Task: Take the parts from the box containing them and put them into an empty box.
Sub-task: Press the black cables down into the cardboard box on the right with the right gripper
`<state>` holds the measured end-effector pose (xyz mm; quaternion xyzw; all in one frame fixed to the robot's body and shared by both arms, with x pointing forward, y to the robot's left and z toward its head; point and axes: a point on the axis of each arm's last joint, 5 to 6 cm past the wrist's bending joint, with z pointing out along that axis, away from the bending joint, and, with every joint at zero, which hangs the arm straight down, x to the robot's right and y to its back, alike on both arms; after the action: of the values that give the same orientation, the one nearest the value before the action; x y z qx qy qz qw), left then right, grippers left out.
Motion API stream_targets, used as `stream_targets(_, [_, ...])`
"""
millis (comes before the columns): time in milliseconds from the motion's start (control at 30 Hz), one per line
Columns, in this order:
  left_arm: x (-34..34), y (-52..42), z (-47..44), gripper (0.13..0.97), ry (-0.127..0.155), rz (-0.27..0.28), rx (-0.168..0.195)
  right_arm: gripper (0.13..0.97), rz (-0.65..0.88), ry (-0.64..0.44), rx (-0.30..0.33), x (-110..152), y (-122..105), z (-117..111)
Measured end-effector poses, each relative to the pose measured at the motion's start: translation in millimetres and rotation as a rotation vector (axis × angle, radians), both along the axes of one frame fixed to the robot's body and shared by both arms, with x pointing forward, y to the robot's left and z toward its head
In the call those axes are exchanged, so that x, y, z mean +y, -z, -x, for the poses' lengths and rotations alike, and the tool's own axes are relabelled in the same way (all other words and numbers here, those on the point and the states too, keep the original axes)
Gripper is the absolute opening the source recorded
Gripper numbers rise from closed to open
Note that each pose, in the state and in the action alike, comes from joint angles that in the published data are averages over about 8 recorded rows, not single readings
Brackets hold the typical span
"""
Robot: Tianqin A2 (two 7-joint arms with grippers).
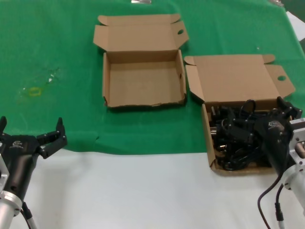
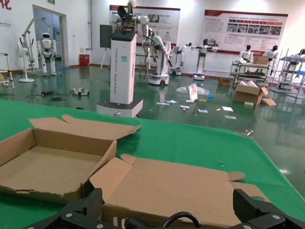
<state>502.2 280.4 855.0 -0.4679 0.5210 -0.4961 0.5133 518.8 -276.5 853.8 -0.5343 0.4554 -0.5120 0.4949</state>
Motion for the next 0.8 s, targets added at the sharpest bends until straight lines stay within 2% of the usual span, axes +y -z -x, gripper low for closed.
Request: stream_targets(800, [0.0,0.0,0.0,0.964,0.0,0.0,0.0,0.966,0.0,0.0,0.0,0.0,0.0,0.0])
